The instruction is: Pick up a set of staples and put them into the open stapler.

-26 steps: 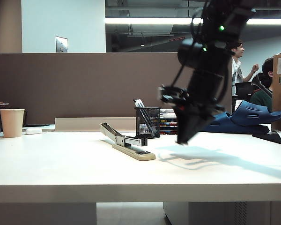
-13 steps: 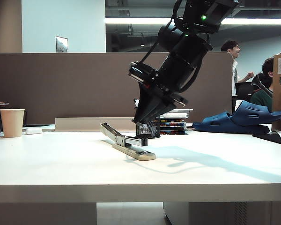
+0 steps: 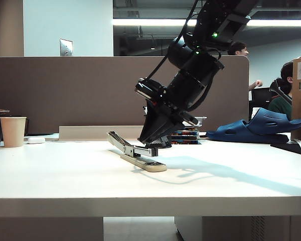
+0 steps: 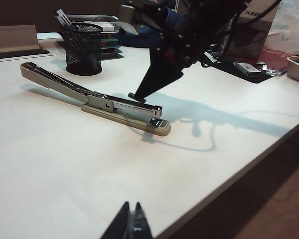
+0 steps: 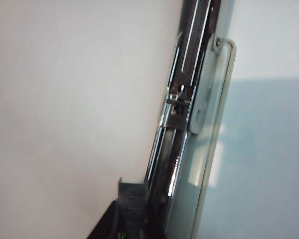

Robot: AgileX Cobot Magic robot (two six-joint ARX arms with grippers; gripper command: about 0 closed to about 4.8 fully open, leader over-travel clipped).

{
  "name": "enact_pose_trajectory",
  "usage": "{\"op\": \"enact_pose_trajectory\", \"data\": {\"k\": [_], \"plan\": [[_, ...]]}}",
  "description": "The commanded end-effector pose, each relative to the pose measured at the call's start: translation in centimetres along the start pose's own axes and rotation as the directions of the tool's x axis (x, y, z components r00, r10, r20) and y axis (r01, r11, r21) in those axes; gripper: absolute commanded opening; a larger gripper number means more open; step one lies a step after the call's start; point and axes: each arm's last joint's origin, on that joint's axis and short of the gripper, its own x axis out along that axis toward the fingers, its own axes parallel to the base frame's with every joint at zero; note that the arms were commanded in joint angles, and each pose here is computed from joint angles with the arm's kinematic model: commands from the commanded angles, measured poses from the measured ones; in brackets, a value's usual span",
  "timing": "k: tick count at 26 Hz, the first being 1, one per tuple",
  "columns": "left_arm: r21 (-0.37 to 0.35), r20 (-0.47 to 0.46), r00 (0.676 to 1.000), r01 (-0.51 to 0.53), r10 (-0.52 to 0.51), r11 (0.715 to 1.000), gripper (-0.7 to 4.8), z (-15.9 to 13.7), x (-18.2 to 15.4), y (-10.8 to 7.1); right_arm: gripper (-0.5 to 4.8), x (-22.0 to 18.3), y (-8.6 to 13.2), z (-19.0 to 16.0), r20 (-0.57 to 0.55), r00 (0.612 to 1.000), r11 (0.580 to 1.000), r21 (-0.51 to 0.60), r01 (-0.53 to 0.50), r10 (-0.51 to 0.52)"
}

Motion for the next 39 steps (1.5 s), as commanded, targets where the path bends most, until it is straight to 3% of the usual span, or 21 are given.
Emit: {"op": "enact_pose_trajectory", "data": {"k": [1,21,23,25,26,29,33,35,36,37,39], "plan": [[0.004,0.005,1.000,0.001,-0.001,1.000,-0.06,0.10,-0.02,0.00,0.21,-0.26,0.24,0.26,0.017,1.000,1.000,-0.009,-0.008,0.008],[0.004,0.005,1.000,0.001,-0.001,1.000,-0.06,0.10,-0.02,0.00,0.25,0.20,-0.03,-0.02,-0.003,1.000,1.000,0.000,0.015,-0.015],[0.003,0.005,1.000,0.001,-0.001,1.000,-0.06,0.10,-0.02,0.00,1.07,0.20,-0.04,-0.04,-0.004,1.000,1.000,0.001,0.016,-0.016],[0.004,0.005,1.000,0.001,-0.001,1.000,-0.06,0.10,-0.02,0.00,1.08,0.19,-0.03,-0.06,-0.006,1.000,1.000,0.002,0.016,-0.016],[0.004,0.005,1.000,0.001,-0.001,1.000,-0.06,0.10,-0.02,0.00,0.99,0.19,-0.03,-0.08,-0.008,1.000,1.000,0.003,0.016,-0.016],[0.004,0.005,1.000,0.001,-0.001,1.000,-0.06,0.10,-0.02,0.00,-0.12,0.19,-0.03,-0.07,-0.007,1.000,1.000,0.002,0.017,-0.017],[0.004,0.005,1.000,0.001,-0.001,1.000,-0.05,0.10,-0.02,0.00,-0.04,0.18,-0.03,-0.06,-0.007,1.000,1.000,0.001,0.017,-0.017],[0.004,0.005,1.000,0.001,-0.001,1.000,-0.05,0.10,-0.02,0.00,0.42,0.18,-0.03,-0.06,-0.007,1.000,1.000,0.001,0.017,-0.017],[0.004,0.005,1.000,0.001,-0.001,1.000,-0.06,0.10,-0.02,0.00,1.16,0.17,-0.03,-0.05,-0.007,1.000,1.000,0.002,0.017,-0.017],[0.004,0.005,1.000,0.001,-0.001,1.000,-0.05,0.10,-0.02,0.00,0.95,0.16,-0.02,-0.05,-0.007,1.000,1.000,0.002,0.018,-0.018],[0.004,0.005,1.000,0.001,-0.001,1.000,-0.06,0.10,-0.02,0.00,-0.10,0.15,-0.02,-0.05,-0.007,1.000,1.000,0.001,0.019,-0.019]]}}
